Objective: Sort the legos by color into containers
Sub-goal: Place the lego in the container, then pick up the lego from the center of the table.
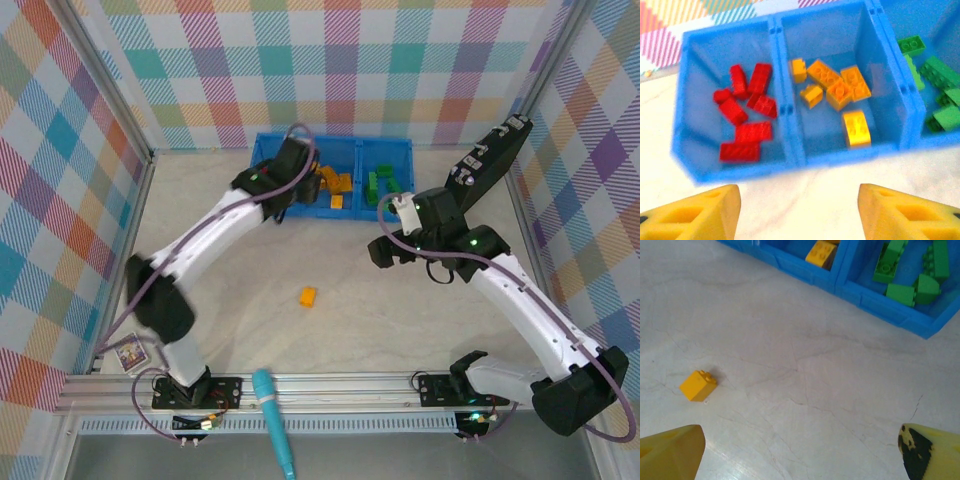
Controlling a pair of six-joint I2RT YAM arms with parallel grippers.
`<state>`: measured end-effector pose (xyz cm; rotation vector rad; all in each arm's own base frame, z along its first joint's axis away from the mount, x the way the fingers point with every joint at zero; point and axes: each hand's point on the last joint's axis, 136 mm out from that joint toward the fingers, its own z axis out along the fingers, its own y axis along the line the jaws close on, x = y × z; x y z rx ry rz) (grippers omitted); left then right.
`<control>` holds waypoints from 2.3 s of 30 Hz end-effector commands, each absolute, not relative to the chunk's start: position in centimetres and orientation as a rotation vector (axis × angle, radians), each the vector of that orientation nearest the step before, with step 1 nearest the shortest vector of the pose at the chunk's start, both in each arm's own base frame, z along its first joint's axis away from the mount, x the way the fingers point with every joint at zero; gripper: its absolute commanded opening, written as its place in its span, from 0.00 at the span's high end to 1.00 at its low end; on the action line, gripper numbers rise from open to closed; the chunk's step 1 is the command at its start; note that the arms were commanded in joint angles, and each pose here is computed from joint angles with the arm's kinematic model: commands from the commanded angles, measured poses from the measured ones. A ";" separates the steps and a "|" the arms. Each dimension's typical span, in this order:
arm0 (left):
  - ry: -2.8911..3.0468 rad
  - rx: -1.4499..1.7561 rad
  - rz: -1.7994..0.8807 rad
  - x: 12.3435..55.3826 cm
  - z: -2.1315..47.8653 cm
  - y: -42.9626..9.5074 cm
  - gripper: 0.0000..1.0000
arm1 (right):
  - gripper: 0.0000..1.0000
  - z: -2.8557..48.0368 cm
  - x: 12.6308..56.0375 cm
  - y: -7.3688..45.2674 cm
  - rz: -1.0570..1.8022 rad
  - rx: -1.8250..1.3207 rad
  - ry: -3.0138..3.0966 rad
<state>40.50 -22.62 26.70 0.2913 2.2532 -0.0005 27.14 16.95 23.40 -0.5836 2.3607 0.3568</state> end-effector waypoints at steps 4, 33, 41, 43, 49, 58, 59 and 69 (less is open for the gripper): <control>2.403 0.343 0.045 31.1 19.2 -21.1 0.31 | 0.01 26.0 28.0 17.7 0.372 -0.620 2.306; 2.658 0.432 -0.052 23.6 4.9 -25.0 0.29 | 0.00 26.4 26.5 17.0 0.434 -0.507 2.328; 2.700 0.437 -0.059 23.4 2.7 -25.7 0.43 | 0.01 26.4 26.6 17.1 0.426 -0.518 2.323; 2.717 0.437 -0.028 23.4 2.2 -25.4 0.52 | 0.01 26.3 26.6 17.0 0.419 -0.517 2.326; 2.764 0.444 0.038 23.1 0.9 -25.0 0.64 | 0.01 26.4 26.7 16.7 0.401 -0.518 2.322; 2.626 0.445 0.032 28.7 7.1 -26.4 0.77 | 0.01 26.5 26.4 16.3 0.380 -0.516 2.314; 2.587 0.439 0.018 30.2 8.5 -26.7 0.77 | 0.01 26.5 26.4 16.2 0.379 -0.515 2.310; 2.226 0.236 -0.093 47.6 19.4 -28.9 0.77 | 0.01 25.7 25.8 16.2 0.401 -0.514 2.301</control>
